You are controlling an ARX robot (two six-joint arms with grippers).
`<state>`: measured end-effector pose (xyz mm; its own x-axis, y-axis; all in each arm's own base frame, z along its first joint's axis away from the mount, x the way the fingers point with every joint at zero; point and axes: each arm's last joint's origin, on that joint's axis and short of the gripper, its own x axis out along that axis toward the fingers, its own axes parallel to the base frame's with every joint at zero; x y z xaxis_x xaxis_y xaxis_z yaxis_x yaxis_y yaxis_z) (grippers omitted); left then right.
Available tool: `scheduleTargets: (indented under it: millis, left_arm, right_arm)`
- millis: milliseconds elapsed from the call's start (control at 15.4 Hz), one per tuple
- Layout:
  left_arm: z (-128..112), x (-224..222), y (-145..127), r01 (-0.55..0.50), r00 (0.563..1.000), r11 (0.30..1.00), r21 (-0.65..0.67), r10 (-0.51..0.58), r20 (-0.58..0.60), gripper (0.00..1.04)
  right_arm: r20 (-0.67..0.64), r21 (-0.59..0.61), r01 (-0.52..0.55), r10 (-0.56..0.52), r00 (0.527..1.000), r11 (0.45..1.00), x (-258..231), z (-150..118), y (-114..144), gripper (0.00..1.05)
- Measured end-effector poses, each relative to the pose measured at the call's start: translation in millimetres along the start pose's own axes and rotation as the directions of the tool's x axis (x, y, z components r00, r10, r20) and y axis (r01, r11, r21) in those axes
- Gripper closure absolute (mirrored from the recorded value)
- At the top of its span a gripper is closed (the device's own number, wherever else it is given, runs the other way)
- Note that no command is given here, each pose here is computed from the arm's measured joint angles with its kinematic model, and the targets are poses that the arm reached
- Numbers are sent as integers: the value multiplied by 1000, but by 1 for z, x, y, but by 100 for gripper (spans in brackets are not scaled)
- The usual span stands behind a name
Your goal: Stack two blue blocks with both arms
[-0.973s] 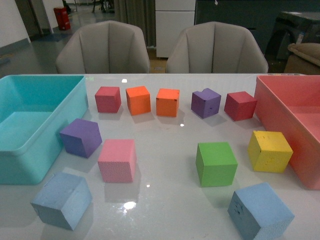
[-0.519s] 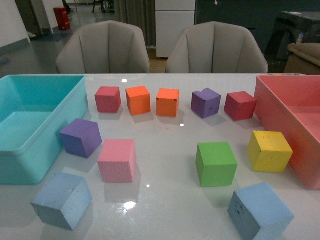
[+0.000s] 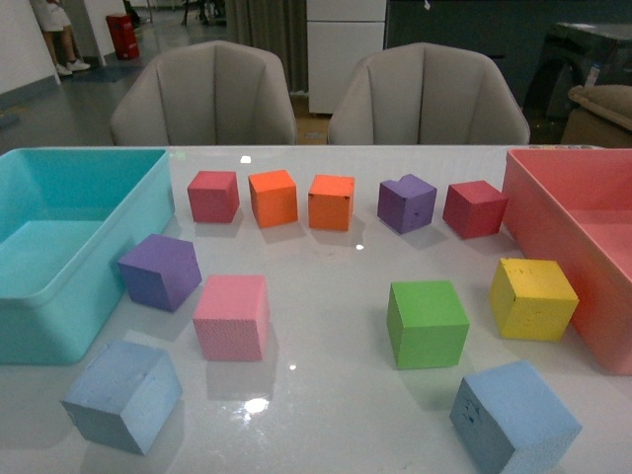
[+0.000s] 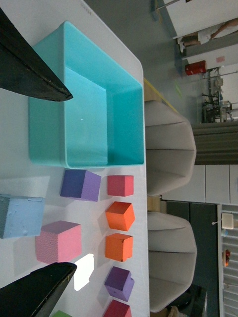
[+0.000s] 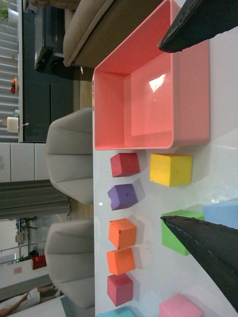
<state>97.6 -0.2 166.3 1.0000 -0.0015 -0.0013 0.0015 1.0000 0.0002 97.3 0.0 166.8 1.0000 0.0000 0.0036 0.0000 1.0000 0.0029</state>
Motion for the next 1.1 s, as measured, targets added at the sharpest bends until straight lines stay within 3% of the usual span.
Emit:
scheduleTargets:
  millis: [195, 324, 454, 584, 713, 843, 1102]
  left_arm:
    - [0, 0, 0, 0, 1000, 1000, 0, 0, 1, 7]
    - [0, 0, 0, 2, 1000, 1000, 0, -2, 0, 7]
    - [0, 0, 0, -1, 1000, 1000, 0, 1, 0, 7]
    - [0, 0, 0, 0, 1000, 1000, 0, 0, 0, 7]
    - [0, 0, 0, 0, 1000, 1000, 0, 0, 0, 7]
    - [0, 0, 0, 0, 1000, 1000, 0, 0, 0, 7]
    - [0, 0, 0, 0, 1000, 1000, 0, 0, 0, 7]
  right_arm:
    - [-3, 0, -3, 3, 1000, 1000, 0, 0, 0, 6]
    - [-114, 68, -152, 159, 981, 986, 8, 2, -2, 6]
    - [-74, 68, -274, 279, 957, 959, 29, 31, 9, 6]
    - [-74, 61, -271, 275, 959, 961, 58, 50, 16, 6]
    - [-147, 72, -260, 268, 952, 963, 90, 49, 23, 6]
    - [-288, 87, -225, 241, 927, 970, 125, 29, 28, 6]
    - [-602, 95, -218, 231, 765, 971, 157, -51, 48, 6]
